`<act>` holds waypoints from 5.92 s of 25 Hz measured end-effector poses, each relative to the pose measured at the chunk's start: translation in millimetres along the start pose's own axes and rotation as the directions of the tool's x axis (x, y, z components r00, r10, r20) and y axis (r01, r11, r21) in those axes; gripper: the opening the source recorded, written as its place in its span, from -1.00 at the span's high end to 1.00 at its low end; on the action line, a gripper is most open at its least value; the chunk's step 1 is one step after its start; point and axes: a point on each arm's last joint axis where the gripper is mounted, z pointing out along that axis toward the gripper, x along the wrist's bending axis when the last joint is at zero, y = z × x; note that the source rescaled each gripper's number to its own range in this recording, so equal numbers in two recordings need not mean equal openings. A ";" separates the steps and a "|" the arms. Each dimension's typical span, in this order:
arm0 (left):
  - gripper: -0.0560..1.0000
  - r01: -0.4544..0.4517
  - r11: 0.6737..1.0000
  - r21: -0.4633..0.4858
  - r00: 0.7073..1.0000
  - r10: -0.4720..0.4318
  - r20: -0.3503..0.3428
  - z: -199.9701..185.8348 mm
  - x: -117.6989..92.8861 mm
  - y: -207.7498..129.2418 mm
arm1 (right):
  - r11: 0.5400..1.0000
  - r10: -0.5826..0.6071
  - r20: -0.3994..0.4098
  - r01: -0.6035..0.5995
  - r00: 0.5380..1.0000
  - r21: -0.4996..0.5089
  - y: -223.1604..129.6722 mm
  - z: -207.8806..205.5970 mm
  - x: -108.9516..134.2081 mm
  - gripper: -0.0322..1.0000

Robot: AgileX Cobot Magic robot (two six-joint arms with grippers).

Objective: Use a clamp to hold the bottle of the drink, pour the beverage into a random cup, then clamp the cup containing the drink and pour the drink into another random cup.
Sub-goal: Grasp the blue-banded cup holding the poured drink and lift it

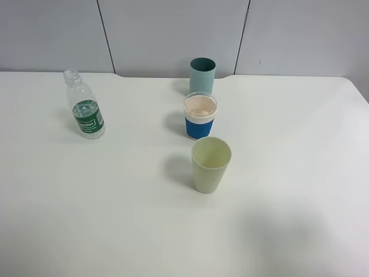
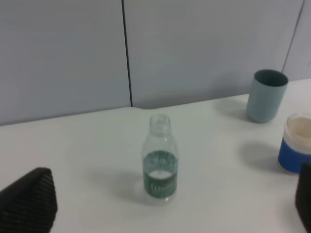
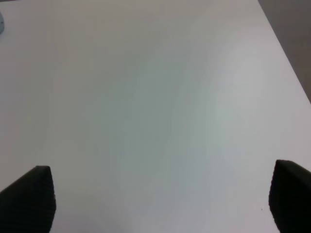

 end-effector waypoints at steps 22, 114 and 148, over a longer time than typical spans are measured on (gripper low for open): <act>-1.00 0.034 0.997 0.073 0.986 -0.021 -0.165 -44.0 -2.3 -29.9 | 1.000 0.000 0.000 0.000 1.000 0.000 0.0 0.0 0.0 -0.24; -1.00 0.098 0.957 0.272 0.972 -0.033 -0.234 -23.2 -0.7 -78.9 | 0.999 -0.027 0.003 0.027 1.000 -0.030 45.4 25.5 1.2 -0.24; -1.00 0.098 0.957 0.273 0.972 -0.033 -0.234 -23.2 -0.7 -79.0 | 0.951 -0.308 -0.068 0.309 0.949 -0.008 104.6 247.5 20.0 -0.24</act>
